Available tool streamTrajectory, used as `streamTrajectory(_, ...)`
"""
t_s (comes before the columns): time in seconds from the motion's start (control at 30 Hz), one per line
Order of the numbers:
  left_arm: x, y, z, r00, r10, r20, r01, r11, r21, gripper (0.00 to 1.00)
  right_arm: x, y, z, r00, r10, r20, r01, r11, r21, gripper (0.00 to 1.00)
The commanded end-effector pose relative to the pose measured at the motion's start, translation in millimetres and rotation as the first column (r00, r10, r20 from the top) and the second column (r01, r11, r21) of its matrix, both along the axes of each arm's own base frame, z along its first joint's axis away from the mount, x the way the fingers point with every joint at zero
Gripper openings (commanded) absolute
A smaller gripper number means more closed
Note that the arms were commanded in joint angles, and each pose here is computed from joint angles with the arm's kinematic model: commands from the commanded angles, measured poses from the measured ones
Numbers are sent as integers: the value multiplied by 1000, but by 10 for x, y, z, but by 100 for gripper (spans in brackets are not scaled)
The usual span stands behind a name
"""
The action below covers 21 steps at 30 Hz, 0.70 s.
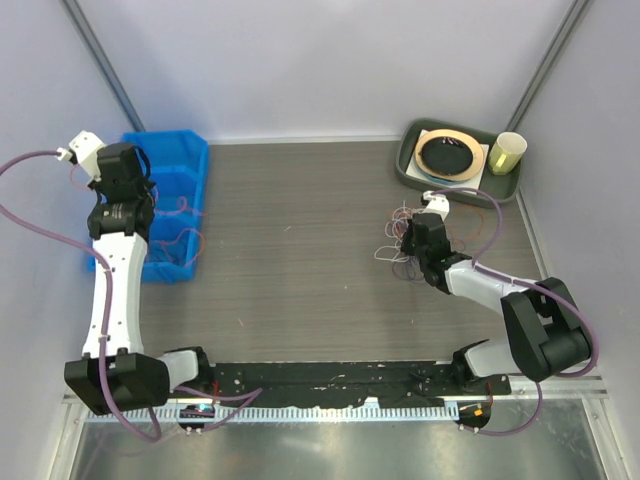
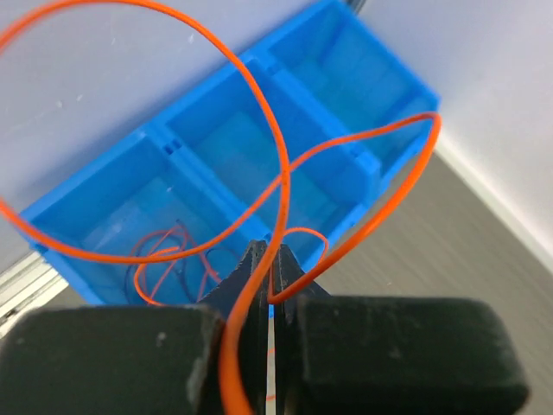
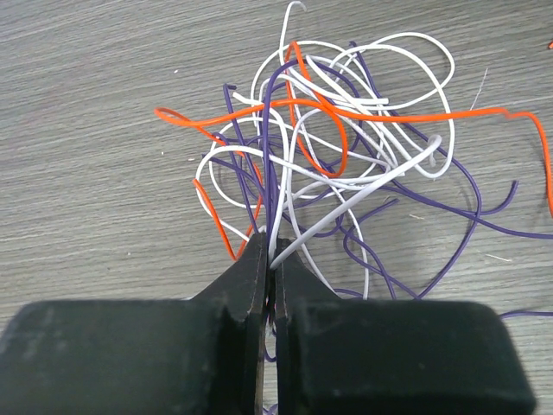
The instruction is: Untangle the cables
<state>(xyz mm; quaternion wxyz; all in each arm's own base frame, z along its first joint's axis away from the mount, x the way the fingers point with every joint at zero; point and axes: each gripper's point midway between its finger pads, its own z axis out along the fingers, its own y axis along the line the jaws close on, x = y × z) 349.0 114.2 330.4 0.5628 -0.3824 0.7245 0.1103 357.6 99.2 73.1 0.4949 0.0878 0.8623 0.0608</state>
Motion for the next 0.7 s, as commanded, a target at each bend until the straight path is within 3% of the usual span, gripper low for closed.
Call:
streamTrajectory(0.0, -71, 109, -180, 1000, 27, -5, -27, 999, -27, 0, 106, 94, 141, 999, 25, 48, -26, 999, 24, 6)
streamTrajectory(0.27, -54, 507, -605, 988, 106, -114, -109, 994, -27, 0, 79, 76, 118, 999, 16, 40, -17, 1000, 26, 6)
streamTrajectory(0.67, 49, 517, -1508, 965, 41, -258, -77, 988, -131, 0, 87, 43, 109, 1000, -8, 29, 7, 1000, 20, 6)
